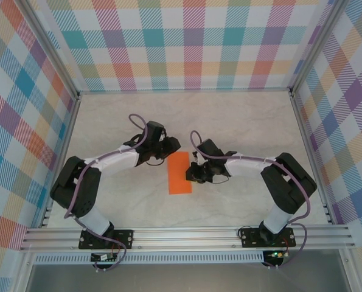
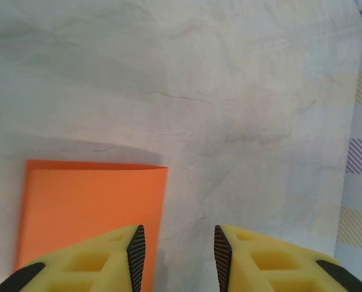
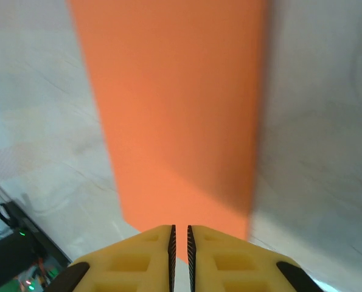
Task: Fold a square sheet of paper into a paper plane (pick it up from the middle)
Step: Fold the triangle a second time at the center of the table.
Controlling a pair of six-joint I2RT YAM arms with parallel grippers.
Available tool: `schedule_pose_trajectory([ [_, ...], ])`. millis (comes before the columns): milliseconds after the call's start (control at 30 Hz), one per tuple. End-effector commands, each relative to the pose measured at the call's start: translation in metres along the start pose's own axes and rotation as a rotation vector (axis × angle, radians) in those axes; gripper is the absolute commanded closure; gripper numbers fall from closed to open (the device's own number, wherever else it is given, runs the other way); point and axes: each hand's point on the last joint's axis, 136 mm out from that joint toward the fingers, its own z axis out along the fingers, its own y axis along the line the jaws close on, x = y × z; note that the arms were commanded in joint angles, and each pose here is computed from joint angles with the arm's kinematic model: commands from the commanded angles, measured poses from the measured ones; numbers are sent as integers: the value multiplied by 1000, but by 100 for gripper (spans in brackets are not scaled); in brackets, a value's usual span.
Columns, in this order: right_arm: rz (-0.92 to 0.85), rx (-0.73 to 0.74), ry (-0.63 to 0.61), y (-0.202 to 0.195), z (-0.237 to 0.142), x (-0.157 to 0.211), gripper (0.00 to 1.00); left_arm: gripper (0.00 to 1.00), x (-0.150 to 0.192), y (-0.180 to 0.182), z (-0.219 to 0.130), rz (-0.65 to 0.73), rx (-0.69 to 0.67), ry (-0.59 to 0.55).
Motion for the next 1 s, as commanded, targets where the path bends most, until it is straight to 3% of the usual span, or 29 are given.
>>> schedule_pose_trajectory([
  [0,-56,4,-84,20,-12,-38,84,58,9,43,-18,-21,-139,-13],
  [367,-60,0,-57,21,30,-93,82,45,38,81,-49,-75,-185,16],
  [967,135,17,-7,-29,53,-92,81,29,78,83,-36,-166,-29,146],
])
